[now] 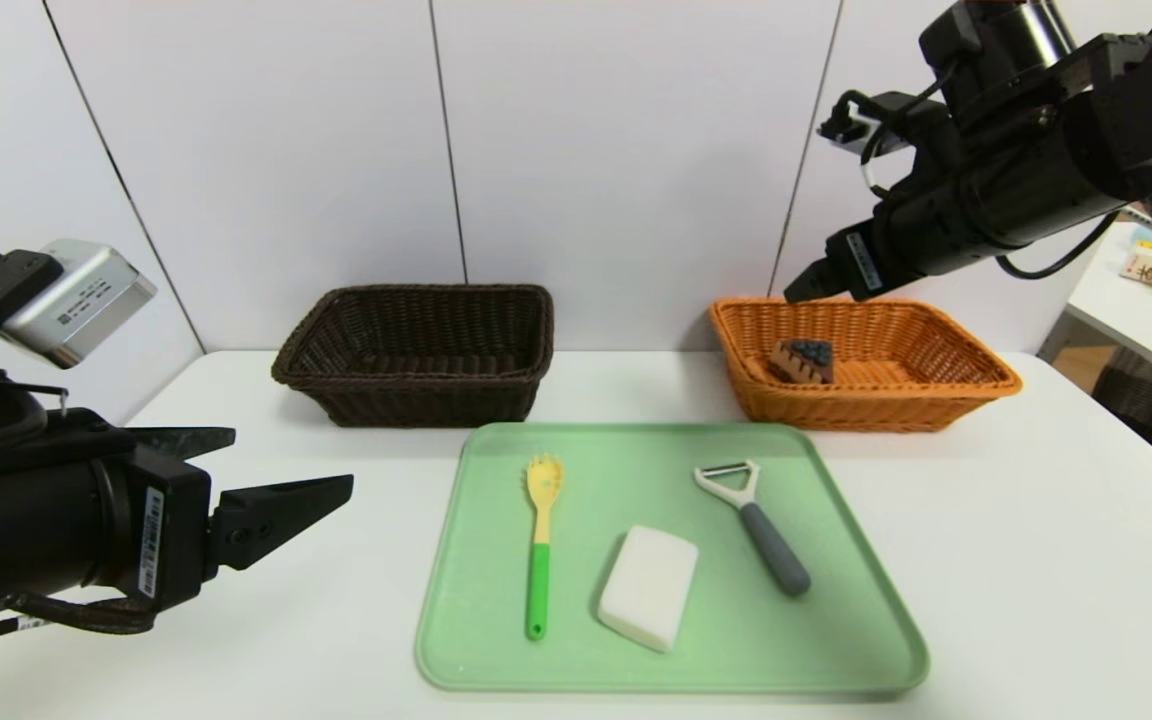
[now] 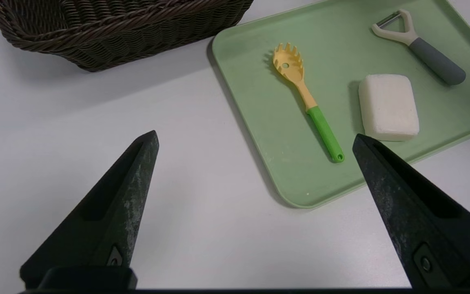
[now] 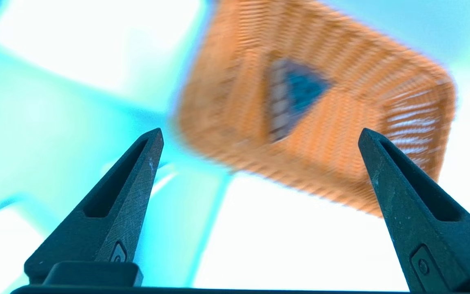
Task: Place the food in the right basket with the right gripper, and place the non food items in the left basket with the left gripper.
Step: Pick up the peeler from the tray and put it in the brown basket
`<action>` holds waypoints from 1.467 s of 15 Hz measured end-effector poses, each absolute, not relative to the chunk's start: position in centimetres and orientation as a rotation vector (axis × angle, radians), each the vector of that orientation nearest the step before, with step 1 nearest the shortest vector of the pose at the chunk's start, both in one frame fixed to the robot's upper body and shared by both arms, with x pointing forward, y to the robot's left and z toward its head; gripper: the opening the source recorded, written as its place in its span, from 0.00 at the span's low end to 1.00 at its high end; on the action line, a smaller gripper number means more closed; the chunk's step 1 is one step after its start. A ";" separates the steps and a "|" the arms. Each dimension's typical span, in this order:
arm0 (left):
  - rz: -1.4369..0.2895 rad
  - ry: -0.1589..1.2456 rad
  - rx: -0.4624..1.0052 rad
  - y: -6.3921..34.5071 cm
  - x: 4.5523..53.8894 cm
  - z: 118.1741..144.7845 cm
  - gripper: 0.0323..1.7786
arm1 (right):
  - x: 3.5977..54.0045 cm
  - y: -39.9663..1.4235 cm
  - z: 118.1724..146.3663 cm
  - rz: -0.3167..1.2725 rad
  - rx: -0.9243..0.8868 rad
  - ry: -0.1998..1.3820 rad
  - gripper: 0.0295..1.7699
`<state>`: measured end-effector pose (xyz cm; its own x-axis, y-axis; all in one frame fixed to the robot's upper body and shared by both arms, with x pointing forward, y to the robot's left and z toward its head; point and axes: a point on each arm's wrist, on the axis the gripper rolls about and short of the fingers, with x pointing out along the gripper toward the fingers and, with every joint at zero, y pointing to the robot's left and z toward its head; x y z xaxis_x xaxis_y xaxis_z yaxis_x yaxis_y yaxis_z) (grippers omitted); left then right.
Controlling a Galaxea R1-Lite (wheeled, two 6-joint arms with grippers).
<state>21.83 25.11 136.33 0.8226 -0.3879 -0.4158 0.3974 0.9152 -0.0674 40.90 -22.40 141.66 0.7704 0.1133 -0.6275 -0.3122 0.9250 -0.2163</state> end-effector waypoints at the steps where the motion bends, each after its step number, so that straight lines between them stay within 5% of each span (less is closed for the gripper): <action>1: -0.418 0.437 0.021 25.1 21.8 136.3 0.95 | 39.6 -21.9 142.1 0.250 -0.297 0.674 0.94; 10: -0.417 0.439 0.023 25.5 21.3 135.9 0.95 | 32.7 -19.8 140.1 0.278 -0.222 0.916 0.96; 22: -0.415 0.437 0.021 25.8 20.8 135.7 0.95 | 34.7 -17.6 134.8 0.219 -0.205 1.061 0.96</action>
